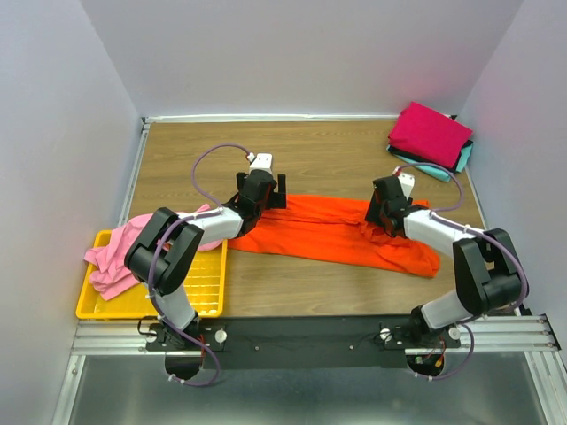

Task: Fold and stack the t-shirts
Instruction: Fold the tshirt

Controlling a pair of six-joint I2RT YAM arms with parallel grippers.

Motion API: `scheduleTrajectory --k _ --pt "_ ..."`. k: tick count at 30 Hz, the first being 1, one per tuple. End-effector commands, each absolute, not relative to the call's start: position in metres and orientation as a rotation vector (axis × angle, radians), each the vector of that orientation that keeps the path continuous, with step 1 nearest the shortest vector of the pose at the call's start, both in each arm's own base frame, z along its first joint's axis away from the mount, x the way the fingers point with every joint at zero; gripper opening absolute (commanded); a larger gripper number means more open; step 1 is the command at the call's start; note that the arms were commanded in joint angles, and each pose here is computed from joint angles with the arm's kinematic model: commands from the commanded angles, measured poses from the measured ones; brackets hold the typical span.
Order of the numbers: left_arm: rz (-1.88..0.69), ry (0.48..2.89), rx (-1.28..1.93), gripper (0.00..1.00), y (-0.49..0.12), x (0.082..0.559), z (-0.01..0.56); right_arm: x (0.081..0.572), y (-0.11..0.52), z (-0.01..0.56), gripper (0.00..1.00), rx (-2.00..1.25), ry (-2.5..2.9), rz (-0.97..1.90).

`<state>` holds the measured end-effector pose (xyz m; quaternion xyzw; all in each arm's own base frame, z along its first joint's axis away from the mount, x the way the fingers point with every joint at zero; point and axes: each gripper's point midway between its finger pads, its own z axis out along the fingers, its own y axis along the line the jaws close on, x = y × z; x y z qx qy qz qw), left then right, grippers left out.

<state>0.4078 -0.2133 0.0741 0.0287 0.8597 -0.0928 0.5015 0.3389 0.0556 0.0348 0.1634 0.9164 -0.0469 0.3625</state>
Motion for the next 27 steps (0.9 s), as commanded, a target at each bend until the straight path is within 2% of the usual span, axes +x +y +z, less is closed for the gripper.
scheduleTrajectory --k 1,27 --pt "-0.224 2.055 0.071 0.98 -0.214 0.412 0.079 0.327 0.056 0.041 0.69 0.44 2.397 -0.1" --pt "-0.205 2.074 0.071 0.98 -0.212 0.414 0.07 0.254 0.073 0.049 0.69 0.496 2.513 0.131"
